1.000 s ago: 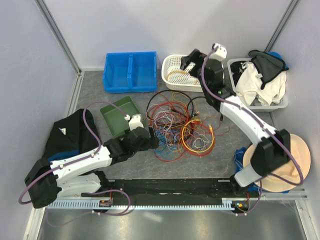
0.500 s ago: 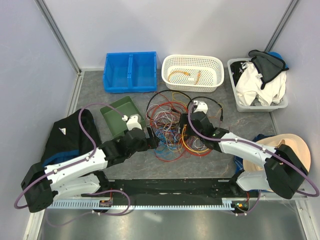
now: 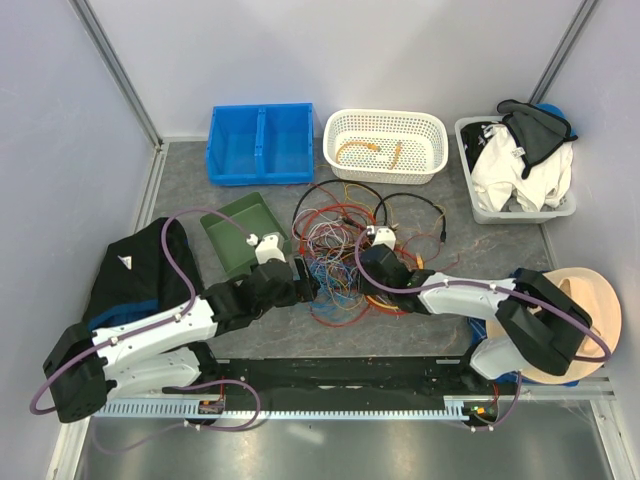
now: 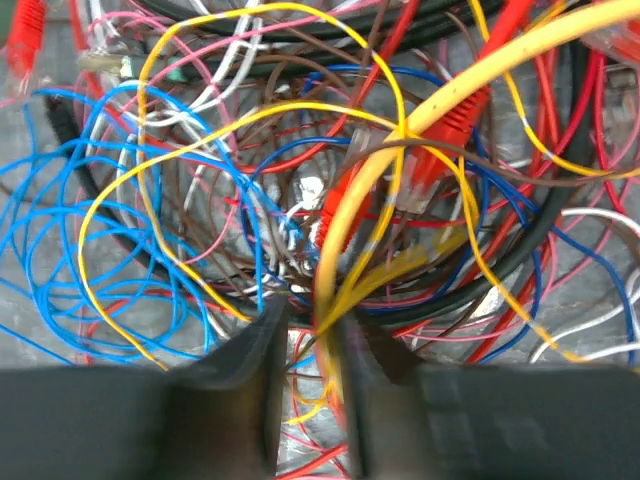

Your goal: Untangle the cables

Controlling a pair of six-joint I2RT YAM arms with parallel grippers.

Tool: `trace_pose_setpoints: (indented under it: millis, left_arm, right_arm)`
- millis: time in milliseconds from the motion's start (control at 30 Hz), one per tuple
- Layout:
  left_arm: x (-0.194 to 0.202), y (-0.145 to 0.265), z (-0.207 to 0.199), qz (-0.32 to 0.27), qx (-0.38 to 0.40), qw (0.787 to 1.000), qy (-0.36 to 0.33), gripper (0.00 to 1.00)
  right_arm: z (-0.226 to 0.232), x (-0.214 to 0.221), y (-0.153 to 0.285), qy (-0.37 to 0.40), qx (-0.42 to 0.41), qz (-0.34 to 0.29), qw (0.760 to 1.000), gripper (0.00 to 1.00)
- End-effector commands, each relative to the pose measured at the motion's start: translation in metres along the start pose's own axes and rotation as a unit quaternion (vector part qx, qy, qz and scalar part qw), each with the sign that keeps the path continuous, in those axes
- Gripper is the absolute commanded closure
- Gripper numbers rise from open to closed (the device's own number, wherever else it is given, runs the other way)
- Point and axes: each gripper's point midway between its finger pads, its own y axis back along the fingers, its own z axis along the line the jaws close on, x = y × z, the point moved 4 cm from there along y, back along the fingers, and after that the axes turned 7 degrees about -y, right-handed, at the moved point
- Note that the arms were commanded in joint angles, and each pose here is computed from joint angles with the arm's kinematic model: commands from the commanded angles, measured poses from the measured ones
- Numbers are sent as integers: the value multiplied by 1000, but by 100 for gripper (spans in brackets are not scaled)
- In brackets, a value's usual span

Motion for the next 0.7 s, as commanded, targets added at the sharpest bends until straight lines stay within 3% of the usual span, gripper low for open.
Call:
trace_pose_setpoints:
  millis: [0,67,233,467,667]
  left_arm:
    - [-27,10,-22,-40,32,999,6,9]
    - [-39,16,-28,-56,43,997,-5,9]
    - [-65,28,-41,-96,58,993,-38,10]
    - [-107,48,-93,-175,186,964,-71,9]
    - [-112,47,-119,-162,235,953,-104,18]
  right_arm:
    - [29,-35,18,-17,-50,-62,997,88]
    - [40,-57,40,-19,-66,-94,993,100]
    - [60,-88,91,-12,-100,-130,986,100]
    - [56,-65,106,46,-151,-129,979,100]
    - [56,-60,116,39,-191,-136,971,100]
